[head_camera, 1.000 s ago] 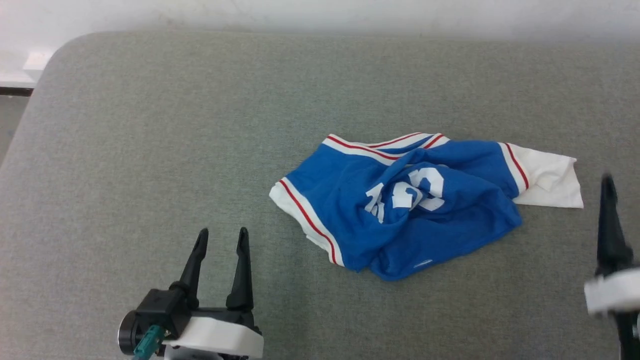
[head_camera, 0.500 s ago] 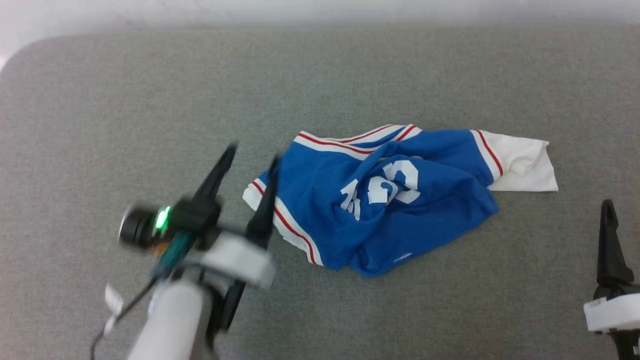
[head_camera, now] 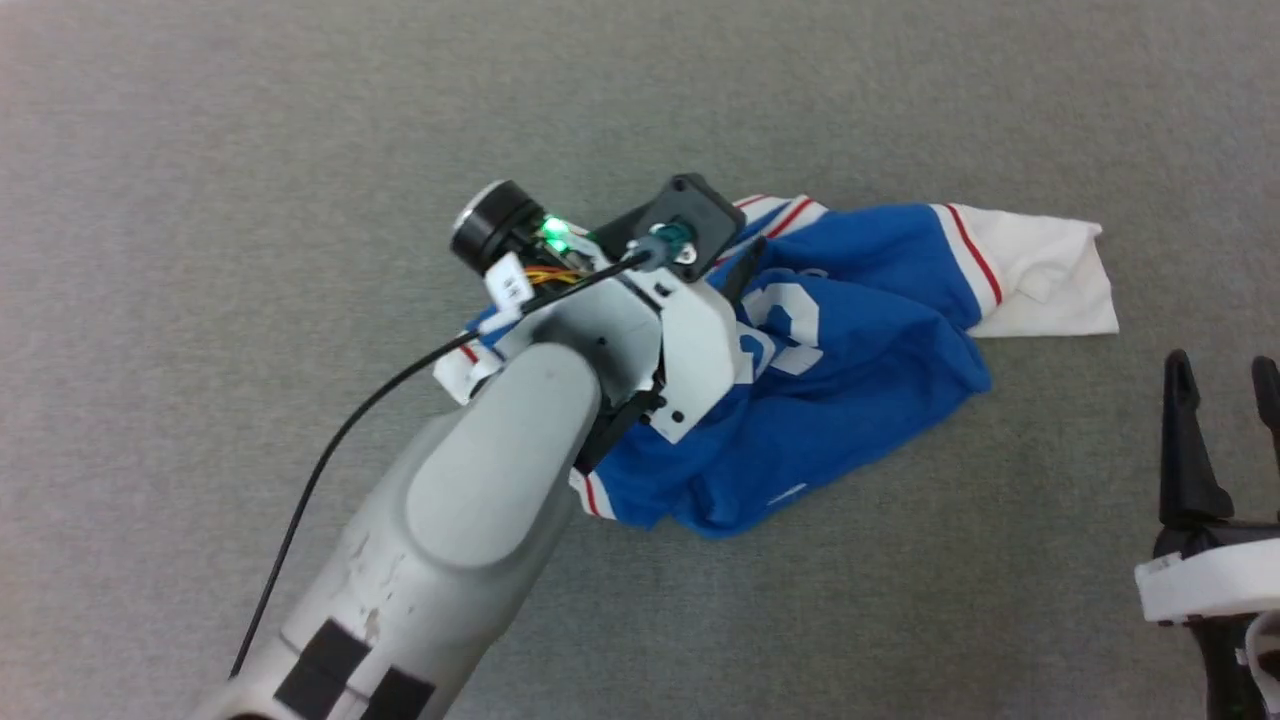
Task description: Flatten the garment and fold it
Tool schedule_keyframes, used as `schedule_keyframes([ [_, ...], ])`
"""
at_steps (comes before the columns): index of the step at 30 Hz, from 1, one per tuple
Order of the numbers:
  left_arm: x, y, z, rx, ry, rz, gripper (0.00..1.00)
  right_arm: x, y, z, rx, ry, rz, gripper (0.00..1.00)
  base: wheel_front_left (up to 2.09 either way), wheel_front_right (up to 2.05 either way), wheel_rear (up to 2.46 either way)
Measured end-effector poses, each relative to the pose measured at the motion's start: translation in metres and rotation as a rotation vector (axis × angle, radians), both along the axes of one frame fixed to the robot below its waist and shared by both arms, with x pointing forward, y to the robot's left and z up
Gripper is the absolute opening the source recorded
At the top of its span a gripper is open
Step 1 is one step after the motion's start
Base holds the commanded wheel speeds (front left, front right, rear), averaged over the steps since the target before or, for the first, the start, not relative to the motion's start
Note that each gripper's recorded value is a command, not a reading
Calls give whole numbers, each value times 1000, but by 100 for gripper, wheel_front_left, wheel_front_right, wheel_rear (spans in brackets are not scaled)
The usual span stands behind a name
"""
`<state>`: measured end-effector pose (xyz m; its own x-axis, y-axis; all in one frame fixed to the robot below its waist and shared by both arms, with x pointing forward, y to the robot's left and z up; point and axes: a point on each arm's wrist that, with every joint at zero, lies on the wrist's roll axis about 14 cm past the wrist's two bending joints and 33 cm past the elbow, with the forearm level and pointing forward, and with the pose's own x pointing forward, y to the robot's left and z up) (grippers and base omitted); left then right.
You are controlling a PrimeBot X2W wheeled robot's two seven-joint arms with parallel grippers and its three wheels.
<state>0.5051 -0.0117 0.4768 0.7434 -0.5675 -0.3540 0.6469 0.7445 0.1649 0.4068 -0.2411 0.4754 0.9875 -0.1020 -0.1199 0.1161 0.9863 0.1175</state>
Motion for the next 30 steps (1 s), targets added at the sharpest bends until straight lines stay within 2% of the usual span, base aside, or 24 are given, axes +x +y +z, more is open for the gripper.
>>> schedule_keyframes([
  [6, -8, -4, -77, 205, 233, -52, 100, -6, -11, -9, -4, 32, -34, 100, 0, 0, 0],
  [11, -2, -7, -91, 264, 292, -74, 100, -12, -21, -12, -8, 46, -66, 100, 0, 0, 0],
  [12, -1, -8, -92, 267, 291, -81, 72, -13, -23, -13, -10, 51, -71, 100, 0, 0, 0],
  [13, 1, -9, -92, 262, 287, -84, 1, -13, -24, -15, -11, 56, -74, 100, 0, 0, 0],
  [20, 12, -19, -80, 160, 236, -88, 0, -13, -26, -21, -11, 70, -81, 100, 0, 0, 0],
  [27, 59, -64, 20, -45, -68, -118, 0, -9, -23, -21, 1, 64, -74, 100, 0, 0, 0],
  [30, 69, -79, 43, -97, -141, -133, 0, -12, -28, -23, 0, 74, -89, 100, 0, 0, 0],
])
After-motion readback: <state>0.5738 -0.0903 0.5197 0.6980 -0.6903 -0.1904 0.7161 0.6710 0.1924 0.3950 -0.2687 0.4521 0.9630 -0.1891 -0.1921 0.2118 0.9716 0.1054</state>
